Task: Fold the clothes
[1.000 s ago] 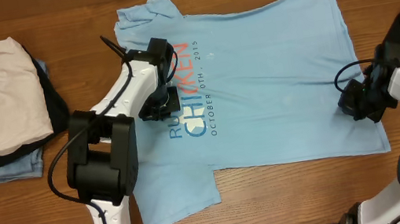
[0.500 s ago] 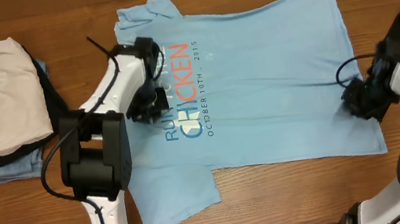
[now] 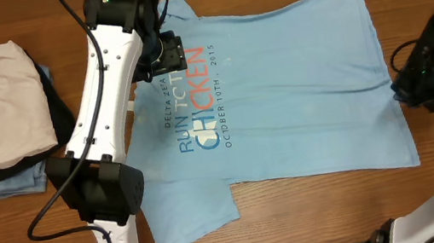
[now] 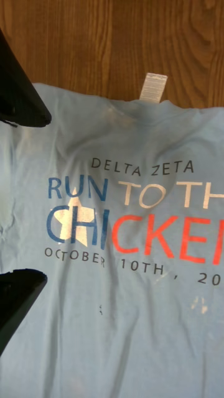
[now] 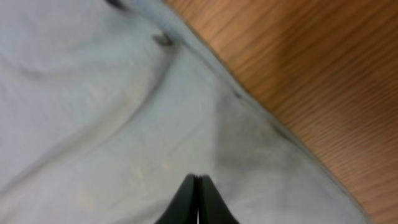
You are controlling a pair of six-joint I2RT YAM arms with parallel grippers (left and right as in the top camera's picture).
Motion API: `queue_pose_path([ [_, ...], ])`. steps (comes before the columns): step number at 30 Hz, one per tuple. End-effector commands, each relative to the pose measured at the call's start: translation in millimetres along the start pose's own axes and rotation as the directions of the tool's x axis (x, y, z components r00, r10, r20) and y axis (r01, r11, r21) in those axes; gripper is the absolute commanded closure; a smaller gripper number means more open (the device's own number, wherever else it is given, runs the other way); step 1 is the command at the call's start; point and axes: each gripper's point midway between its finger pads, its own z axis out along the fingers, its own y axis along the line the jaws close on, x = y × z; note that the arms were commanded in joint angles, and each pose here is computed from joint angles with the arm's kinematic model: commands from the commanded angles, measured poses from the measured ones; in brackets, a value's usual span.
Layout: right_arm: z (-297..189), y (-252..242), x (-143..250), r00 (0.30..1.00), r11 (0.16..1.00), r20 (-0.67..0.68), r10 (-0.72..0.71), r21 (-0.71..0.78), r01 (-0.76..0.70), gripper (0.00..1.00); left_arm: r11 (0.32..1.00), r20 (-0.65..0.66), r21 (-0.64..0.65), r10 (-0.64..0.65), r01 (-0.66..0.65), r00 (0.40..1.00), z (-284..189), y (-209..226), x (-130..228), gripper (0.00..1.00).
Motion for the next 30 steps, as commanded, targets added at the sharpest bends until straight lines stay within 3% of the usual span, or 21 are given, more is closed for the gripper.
queue_pose_path([
  [1, 30.5, 14.8, 20.5, 0.996, 0.996, 0.009, -0.085, -0.039, 0.085, 0.96, 1.0, 0.017, 0.015, 0.019, -0.019, 1.0, -8.7, -1.5, 4.0, 0.17],
  [5, 47.6, 3.7, 24.1, 0.993, 0.994, 0.052, -0.103, 0.026, 0.102, 0.96, 0.999, -0.011, 0.003, 0.04, -0.04, 0.999, -0.7, 2.4, 8.8, 0.16],
  [15, 53.8, -47.0, 62.9, 0.999, 0.97, -0.051, -0.016, 0.241, 0.028, 0.96, 0.999, -0.008, -0.02, 0.039, -0.039, 0.999, 0.0, 6.6, 8.2, 0.14],
  [24, 48.7, -39.5, 52.3, 1.0, 0.977, -0.024, 0.005, 0.211, 0.0, 0.96, 0.999, -0.02, -0.027, 0.038, -0.038, 0.999, -0.3, 8.3, 11.3, 0.14],
  [25, 40.2, -28.0, 42.2, 1.0, 0.984, -0.01, 0.001, 0.176, 0.001, 0.89, 0.999, -0.003, -0.029, 0.039, -0.039, 0.999, -1.7, 8.3, 8.0, 0.14],
  [26, 25.3, -17.2, 30.2, 1.0, 0.988, 0.008, -0.003, 0.156, 0.002, 0.75, 0.999, 0.013, -0.036, 0.034, -0.034, 0.999, -5.8, 9.9, 6.6, 0.14],
  [30, -32.2, -5.0, 12.9, 0.998, 0.988, 0.037, 0.049, 0.148, -0.053, 0.64, 0.999, 0.066, -0.024, 0.027, -0.025, 0.997, -33.1, 12.2, 9.8, 0.13],
])
